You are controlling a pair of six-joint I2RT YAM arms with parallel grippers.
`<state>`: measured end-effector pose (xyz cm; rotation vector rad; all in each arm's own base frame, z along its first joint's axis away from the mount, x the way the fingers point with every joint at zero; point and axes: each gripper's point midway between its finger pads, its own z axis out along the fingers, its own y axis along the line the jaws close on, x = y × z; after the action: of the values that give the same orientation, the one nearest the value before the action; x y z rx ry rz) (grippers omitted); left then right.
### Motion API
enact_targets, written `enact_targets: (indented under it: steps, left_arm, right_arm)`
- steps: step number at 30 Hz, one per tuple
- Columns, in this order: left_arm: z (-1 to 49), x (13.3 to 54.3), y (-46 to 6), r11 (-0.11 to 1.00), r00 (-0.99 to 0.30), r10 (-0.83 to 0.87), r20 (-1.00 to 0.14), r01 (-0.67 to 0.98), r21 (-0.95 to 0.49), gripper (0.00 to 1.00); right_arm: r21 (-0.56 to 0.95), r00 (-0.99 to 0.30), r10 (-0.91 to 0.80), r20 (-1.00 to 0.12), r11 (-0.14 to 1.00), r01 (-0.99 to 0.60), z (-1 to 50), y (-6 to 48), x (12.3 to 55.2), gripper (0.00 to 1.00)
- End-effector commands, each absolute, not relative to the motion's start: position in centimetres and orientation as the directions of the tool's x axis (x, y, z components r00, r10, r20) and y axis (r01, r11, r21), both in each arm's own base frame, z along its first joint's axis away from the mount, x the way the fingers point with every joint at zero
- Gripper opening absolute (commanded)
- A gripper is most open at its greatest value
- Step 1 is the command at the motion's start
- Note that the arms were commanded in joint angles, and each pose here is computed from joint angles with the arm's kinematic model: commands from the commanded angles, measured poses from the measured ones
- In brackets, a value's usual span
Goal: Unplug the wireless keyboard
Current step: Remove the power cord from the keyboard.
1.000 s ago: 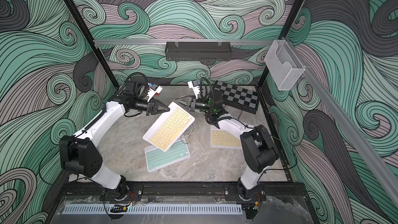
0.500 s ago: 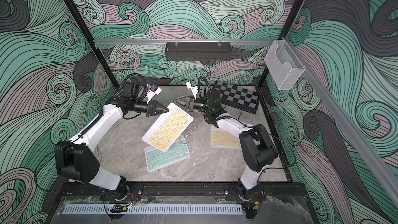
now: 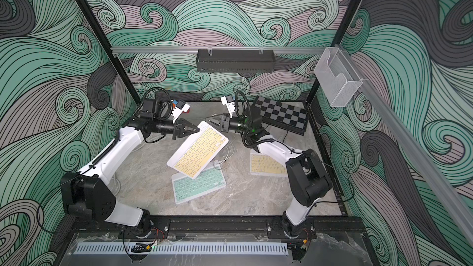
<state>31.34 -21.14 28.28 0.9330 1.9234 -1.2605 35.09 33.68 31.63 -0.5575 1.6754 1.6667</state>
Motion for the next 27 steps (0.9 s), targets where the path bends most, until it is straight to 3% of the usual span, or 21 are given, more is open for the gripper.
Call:
enact_targets:
  steps: [1,9,21,27]
  left_arm:
    - [25.7,30.3,-19.0,0.363,-0.675,0.206,-0.708,0.725,-0.586,0.00]
    - [25.4,30.4,-18.7,0.370,-0.689,0.215,-0.692,0.713,-0.596,0.00]
    - [25.3,30.4,-18.5,0.381,-0.708,0.201,-0.677,0.693,-0.612,0.00]
    - [25.6,31.1,-18.9,0.372,-0.728,0.125,-0.674,0.664,-0.649,0.00]
  right_arm:
    - [0.548,-0.400,0.477,-0.783,0.224,-0.806,40.2,27.6,39.1,0.00]
    - [0.520,-0.392,0.422,-0.817,0.246,-0.818,40.2,26.9,39.0,0.00]
    - [0.593,-0.372,0.540,-0.755,0.318,-0.740,40.0,22.8,41.3,0.00]
    - [0.592,-0.357,0.570,-0.740,0.300,-0.748,40.3,22.7,41.5,0.00]
